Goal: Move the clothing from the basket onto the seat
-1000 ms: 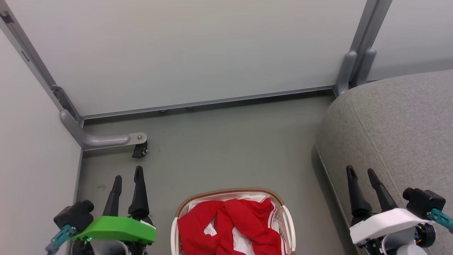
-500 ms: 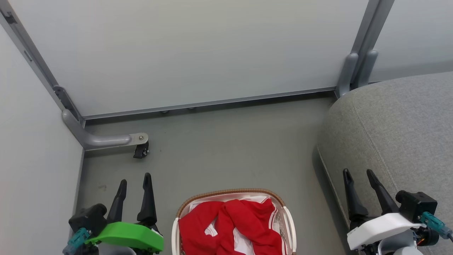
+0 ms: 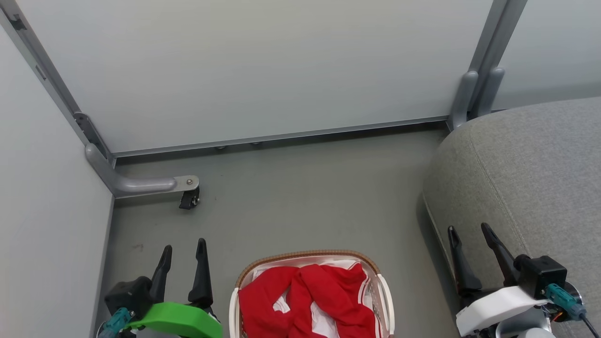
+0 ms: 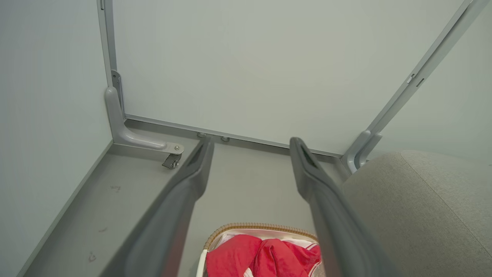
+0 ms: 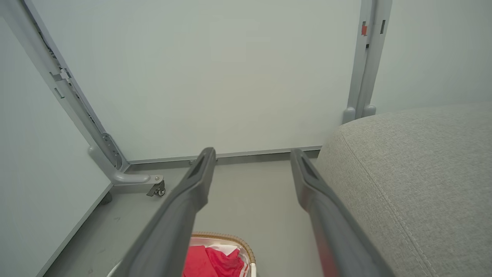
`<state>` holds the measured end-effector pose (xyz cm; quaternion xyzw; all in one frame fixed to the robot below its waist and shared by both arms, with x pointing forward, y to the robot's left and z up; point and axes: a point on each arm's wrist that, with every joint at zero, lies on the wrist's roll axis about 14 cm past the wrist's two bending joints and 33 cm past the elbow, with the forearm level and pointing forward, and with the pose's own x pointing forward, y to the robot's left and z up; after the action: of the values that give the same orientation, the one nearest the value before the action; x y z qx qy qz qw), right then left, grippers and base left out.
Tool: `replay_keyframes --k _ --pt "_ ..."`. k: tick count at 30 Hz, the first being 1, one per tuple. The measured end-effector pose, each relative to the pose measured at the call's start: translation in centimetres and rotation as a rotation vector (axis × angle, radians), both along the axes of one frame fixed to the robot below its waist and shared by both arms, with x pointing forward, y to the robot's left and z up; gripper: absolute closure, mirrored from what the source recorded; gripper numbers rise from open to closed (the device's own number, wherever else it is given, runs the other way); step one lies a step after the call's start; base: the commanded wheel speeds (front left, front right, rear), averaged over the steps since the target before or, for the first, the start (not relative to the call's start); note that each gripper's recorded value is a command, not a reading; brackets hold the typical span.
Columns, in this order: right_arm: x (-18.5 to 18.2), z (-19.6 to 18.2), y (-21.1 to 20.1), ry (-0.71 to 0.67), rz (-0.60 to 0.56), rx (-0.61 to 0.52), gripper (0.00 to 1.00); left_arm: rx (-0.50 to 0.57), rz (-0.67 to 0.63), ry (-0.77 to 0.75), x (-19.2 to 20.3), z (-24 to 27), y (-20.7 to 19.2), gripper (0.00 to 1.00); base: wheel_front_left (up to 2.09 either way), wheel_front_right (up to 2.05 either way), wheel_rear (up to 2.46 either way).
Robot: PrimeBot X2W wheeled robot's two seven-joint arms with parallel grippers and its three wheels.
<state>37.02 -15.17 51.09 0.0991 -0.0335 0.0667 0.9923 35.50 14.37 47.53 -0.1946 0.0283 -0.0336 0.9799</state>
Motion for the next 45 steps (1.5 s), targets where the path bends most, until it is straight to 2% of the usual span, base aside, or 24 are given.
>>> replay_keyframes --k 25,45 --pt "-0.3 -0.1 1.3 -0.043 0.051 -0.194 0.00 0.131 -0.029 0.009 -0.8 -1.4 -0.4 0.00 0.00 0.00 0.00" --pt "-0.4 -0.2 1.3 -0.039 0.050 -0.193 0.00 0.135 -0.033 0.018 -0.8 -1.8 -0.5 0.00 0.00 0.00 0.00"
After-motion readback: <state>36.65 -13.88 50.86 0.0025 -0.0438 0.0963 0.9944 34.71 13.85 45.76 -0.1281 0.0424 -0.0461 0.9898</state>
